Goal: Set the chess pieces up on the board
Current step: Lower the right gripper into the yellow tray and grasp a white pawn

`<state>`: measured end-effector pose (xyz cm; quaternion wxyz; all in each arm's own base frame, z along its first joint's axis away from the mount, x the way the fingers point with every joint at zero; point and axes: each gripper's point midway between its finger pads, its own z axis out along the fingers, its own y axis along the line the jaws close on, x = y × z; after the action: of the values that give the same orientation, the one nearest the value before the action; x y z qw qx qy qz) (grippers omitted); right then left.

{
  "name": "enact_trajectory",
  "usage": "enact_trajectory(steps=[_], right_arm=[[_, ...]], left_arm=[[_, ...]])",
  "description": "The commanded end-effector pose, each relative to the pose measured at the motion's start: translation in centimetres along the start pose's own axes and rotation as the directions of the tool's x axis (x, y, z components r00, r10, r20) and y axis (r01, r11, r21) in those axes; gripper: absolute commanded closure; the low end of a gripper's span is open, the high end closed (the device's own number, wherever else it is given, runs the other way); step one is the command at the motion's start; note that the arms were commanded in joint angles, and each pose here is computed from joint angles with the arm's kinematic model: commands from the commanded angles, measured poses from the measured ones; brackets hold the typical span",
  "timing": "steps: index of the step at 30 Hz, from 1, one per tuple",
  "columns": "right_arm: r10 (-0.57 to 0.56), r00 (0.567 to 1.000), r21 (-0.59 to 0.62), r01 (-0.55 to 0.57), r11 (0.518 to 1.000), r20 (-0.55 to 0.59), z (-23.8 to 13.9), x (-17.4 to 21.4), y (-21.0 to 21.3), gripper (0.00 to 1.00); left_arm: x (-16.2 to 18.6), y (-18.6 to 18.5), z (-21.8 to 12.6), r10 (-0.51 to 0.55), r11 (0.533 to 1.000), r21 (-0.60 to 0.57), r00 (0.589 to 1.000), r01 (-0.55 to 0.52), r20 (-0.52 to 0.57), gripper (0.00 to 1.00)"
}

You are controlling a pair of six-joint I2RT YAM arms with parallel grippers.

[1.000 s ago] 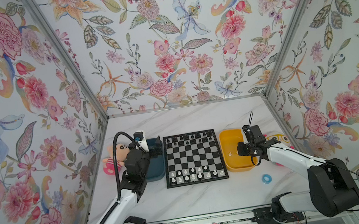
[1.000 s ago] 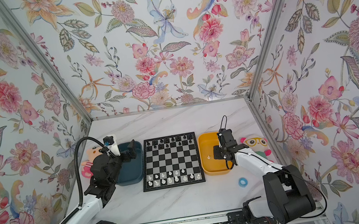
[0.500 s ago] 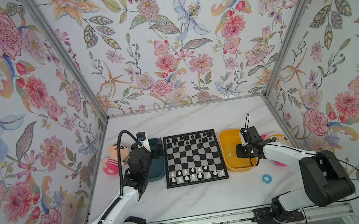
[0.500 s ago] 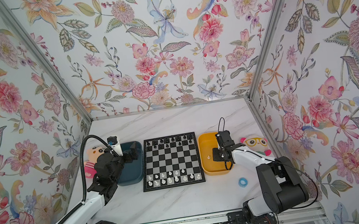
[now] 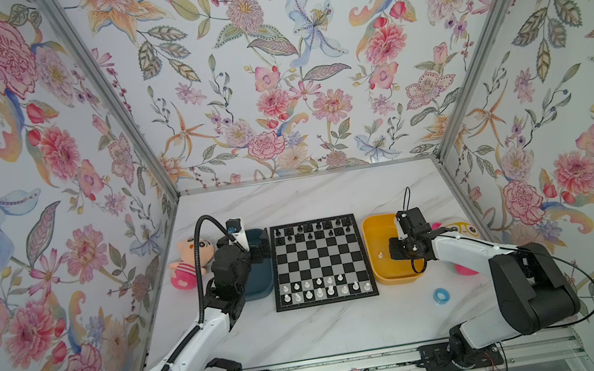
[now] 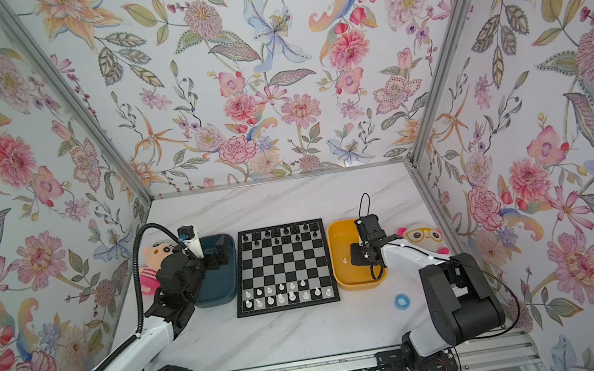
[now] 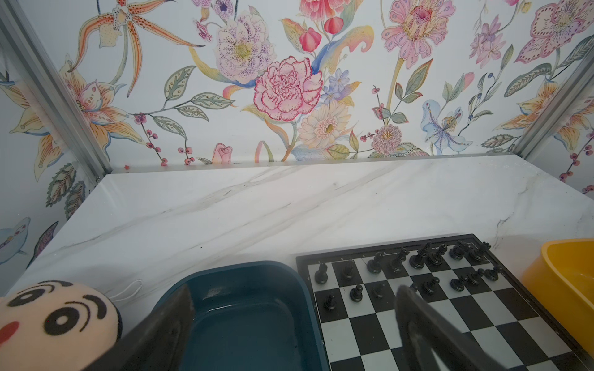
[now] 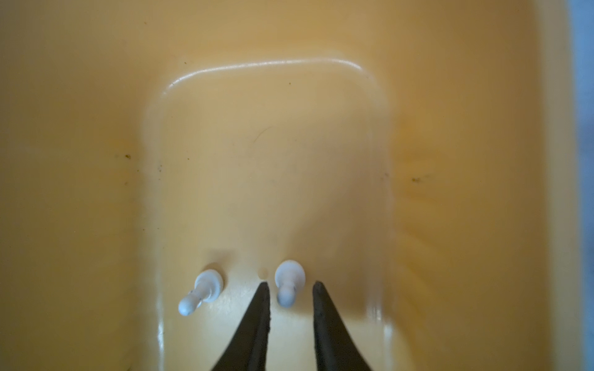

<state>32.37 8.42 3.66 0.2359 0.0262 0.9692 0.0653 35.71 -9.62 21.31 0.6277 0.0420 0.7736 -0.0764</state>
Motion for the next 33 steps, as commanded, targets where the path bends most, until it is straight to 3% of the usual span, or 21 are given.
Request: enact_trajectory(steps=[1, 22, 33], right_arm=[[0.003, 1.000, -0.012, -0.003, 1.000, 0.021, -0.06, -1.14, 0.40, 0.76], [0.001, 1.000, -0.019, -0.001, 1.000, 0.011, 0.61, -1.15, 0.55, 0.83], [-0.004, 1.000, -0.015, 0.004, 1.000, 0.007, 0.47, -1.13, 0.52, 0.96]], left_arm=[[-0.72, -0.09, 0.11, -0.016, 1.000, 0.010, 1.000, 0.016, 0.020, 0.01], [-0.73, -0.09, 0.03, -0.022, 1.000, 0.012, 1.000, 0.022, 0.022, 0.01], [-0.74, -0.10, -0.05, -0.026, 1.000, 0.014, 0.999, 0.026, 0.023, 0.01]])
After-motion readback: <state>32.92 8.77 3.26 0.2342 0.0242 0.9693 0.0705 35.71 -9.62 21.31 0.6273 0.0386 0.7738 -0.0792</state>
